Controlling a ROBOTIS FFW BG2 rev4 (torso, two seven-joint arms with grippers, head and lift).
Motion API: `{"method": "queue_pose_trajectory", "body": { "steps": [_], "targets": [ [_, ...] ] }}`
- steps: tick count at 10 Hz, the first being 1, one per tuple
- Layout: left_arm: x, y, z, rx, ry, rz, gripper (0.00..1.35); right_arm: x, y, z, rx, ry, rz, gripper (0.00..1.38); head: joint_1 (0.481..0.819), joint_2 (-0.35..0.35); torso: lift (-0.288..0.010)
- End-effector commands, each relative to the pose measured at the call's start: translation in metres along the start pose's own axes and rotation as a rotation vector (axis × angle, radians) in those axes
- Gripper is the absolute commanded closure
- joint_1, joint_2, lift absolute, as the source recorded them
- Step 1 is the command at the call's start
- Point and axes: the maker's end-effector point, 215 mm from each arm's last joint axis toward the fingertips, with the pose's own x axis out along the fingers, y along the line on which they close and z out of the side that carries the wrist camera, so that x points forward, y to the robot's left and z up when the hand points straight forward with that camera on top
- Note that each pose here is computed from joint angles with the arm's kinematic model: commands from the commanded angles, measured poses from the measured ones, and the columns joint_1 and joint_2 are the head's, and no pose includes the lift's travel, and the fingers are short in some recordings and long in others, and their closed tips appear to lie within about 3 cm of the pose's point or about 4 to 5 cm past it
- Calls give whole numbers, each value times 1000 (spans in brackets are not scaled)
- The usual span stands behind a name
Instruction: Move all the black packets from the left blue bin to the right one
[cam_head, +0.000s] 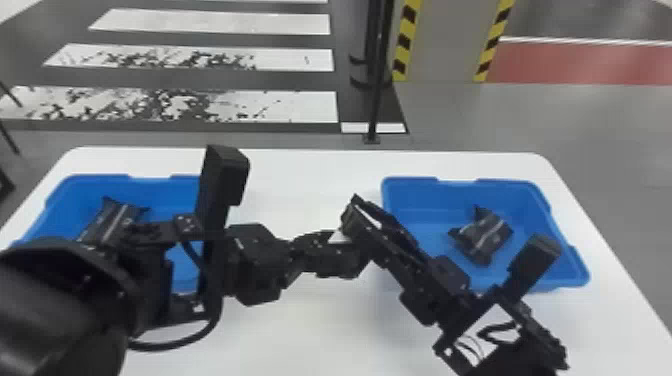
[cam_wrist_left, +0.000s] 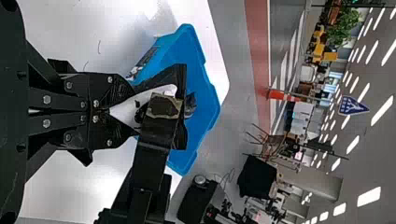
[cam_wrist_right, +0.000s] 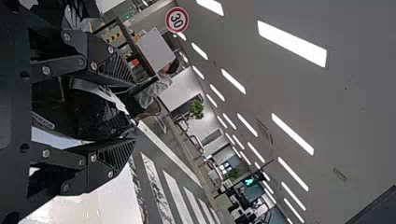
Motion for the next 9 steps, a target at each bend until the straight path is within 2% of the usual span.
{"method": "queue_pose_trajectory", "body": {
  "steps": [1, 6, 7, 8, 9],
  "targets": [
    [0, 0, 1, -2, -3, -1, 1205, -2, -3, 14, -26, -53, -6, 1276, 695, -43, -185],
    [-5, 7, 8, -11, -39, 22, 1196, 0, 5, 20, -17, -78, 18, 1276, 695, -53, -185],
    [-5, 6, 3, -34, -43, 21, 990, 1, 6, 23, -13, -85, 21, 1276, 695, -48, -185],
    [-11, 11, -6, -69, -44, 38, 407, 2, -1, 29, -17, -94, 16, 1276, 695, -47, -185],
    [-15, 15, -17, -94, -36, 52, 42, 0, -14, 43, -45, -108, -4, 1276, 695, -44, -185]
  ]
}}
